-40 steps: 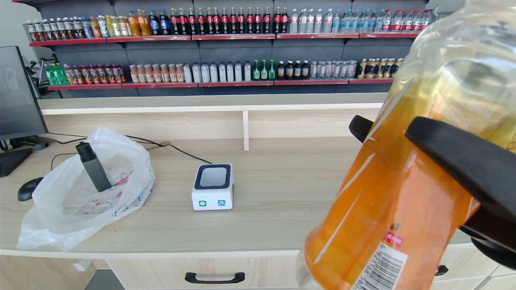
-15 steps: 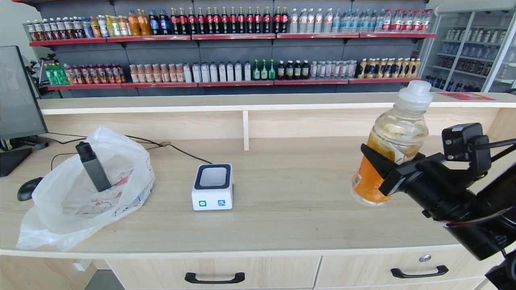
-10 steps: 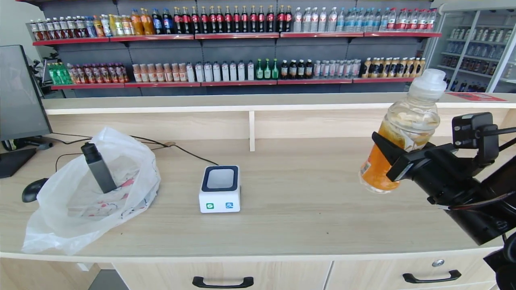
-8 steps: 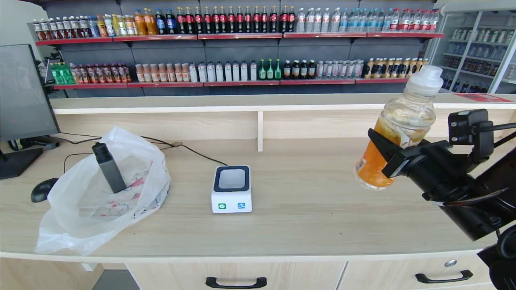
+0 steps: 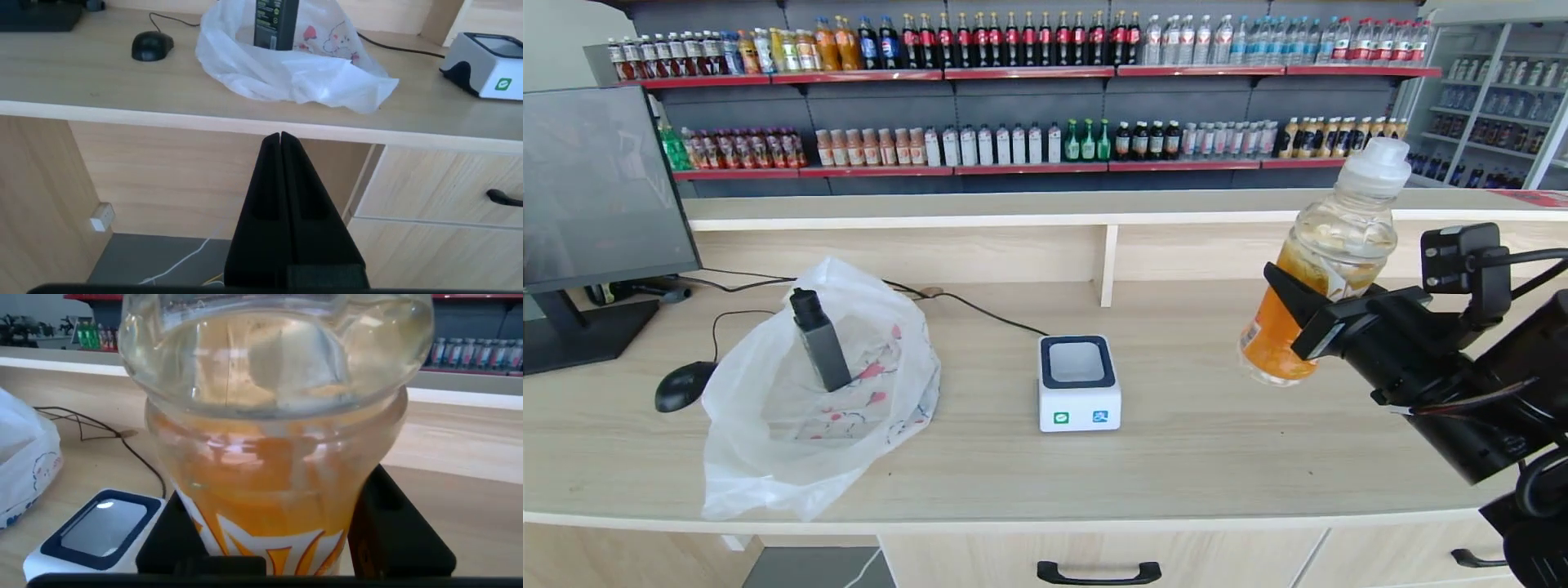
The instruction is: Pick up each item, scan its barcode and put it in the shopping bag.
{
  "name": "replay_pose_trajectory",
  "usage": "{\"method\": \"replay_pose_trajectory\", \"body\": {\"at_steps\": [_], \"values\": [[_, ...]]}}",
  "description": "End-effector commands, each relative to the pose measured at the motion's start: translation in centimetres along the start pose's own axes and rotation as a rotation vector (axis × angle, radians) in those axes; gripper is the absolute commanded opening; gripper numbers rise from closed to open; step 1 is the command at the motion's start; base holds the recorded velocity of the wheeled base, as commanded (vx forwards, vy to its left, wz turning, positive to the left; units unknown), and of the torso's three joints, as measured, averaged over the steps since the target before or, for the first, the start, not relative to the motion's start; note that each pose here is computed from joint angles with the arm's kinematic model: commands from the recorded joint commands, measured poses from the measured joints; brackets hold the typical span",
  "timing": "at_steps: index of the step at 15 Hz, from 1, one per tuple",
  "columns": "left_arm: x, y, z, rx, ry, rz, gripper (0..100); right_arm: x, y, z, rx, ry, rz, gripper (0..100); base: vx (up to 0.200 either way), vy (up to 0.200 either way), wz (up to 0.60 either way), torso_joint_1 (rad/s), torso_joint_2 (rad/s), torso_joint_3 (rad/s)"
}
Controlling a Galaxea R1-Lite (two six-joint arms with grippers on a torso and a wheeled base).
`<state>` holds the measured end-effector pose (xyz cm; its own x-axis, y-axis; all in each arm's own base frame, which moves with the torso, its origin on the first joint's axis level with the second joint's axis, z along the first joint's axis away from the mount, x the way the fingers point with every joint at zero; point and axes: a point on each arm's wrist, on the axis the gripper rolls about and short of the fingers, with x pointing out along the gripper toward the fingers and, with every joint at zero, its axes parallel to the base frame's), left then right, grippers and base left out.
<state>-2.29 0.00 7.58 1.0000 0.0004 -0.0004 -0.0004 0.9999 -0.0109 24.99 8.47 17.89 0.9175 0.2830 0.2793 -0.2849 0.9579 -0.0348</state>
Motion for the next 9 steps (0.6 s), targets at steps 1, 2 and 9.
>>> {"method": "replay_pose_trajectory", "body": {"at_steps": [1,2,9], "values": [[0.00,0.00,0.00,-0.001,0.000,0.001,0,-0.26,-0.01,0.30,0.001,-0.008,0.000,0,0.000,0.200,0.00,0.002,0.00,-0.007],[0.00,0.00,0.00,0.000,0.000,0.001,0,-0.35,-0.02,0.46,-0.001,-0.013,0.000,0,0.000,0.200,0.00,0.007,-0.01,-0.002],[0.01,0.00,-0.03,0.000,0.000,0.000,0,-0.90,-0.05,0.81,0.001,-0.017,-0.001,0,0.000,0.200,0.00,0.000,0.00,0.002]]}}
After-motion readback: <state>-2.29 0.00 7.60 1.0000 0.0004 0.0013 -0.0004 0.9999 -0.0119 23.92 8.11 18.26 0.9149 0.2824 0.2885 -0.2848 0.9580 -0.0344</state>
